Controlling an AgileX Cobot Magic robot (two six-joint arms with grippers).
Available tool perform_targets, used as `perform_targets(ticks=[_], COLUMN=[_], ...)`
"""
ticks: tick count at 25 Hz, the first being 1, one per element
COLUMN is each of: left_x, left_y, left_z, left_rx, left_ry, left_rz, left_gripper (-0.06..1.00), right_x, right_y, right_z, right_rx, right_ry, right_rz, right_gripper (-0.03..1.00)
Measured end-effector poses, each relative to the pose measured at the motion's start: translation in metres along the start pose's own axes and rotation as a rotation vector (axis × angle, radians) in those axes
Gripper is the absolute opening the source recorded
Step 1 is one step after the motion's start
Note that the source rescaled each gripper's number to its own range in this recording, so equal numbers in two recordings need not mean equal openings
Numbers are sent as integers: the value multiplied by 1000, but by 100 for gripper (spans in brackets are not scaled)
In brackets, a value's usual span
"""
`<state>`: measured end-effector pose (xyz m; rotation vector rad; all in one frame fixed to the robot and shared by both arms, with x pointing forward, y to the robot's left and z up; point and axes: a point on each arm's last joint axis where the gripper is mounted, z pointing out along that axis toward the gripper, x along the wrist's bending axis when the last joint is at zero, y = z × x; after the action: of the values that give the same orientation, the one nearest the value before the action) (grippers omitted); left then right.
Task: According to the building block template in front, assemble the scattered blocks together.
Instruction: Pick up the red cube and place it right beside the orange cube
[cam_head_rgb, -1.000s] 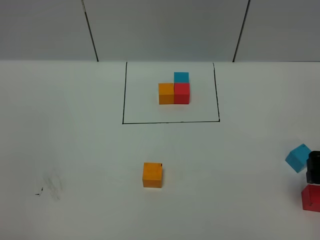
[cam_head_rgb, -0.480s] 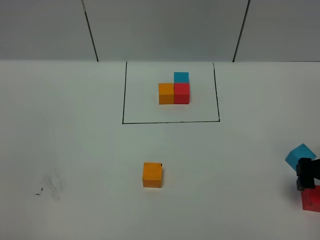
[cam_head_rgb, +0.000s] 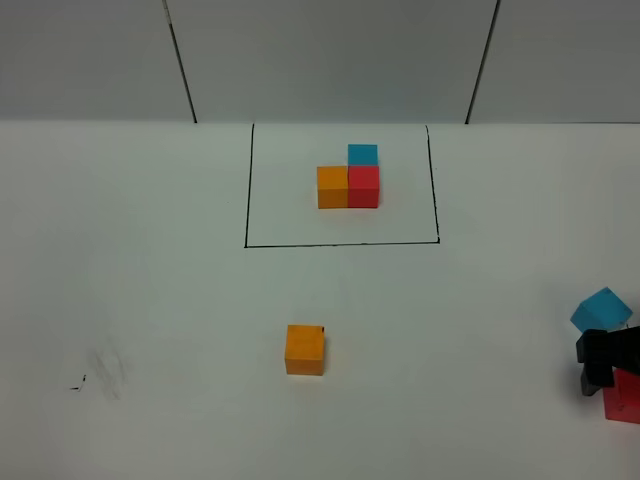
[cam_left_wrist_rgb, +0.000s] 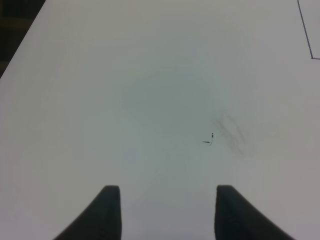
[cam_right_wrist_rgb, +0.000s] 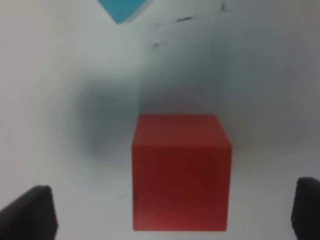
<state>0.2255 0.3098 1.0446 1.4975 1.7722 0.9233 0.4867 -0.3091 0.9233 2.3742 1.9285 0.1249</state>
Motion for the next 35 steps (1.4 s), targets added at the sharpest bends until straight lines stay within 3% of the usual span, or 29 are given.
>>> perform_targets(ticks=[10, 14, 19, 23, 35], left_x=[0, 0, 0, 0, 0], left_y=[0, 0, 0, 0, 0], left_z=[0, 0, 0, 0, 0], left_rx=[0, 0, 0, 0, 0], left_ry=[0, 0, 0, 0, 1], left_rz=[0, 0, 0, 0, 0], left_gripper=[1, 1, 0, 0, 0], right_x=[1, 1, 2, 2, 3], right_y=[4, 4, 4, 4, 3], right_z=[18, 21, 21, 21, 19], right_rx=[20, 21, 19, 19, 20], right_ry=[3, 3, 9, 10, 9], right_rz=[4, 2, 11, 13, -11], right_gripper=[88, 81, 58, 29, 29])
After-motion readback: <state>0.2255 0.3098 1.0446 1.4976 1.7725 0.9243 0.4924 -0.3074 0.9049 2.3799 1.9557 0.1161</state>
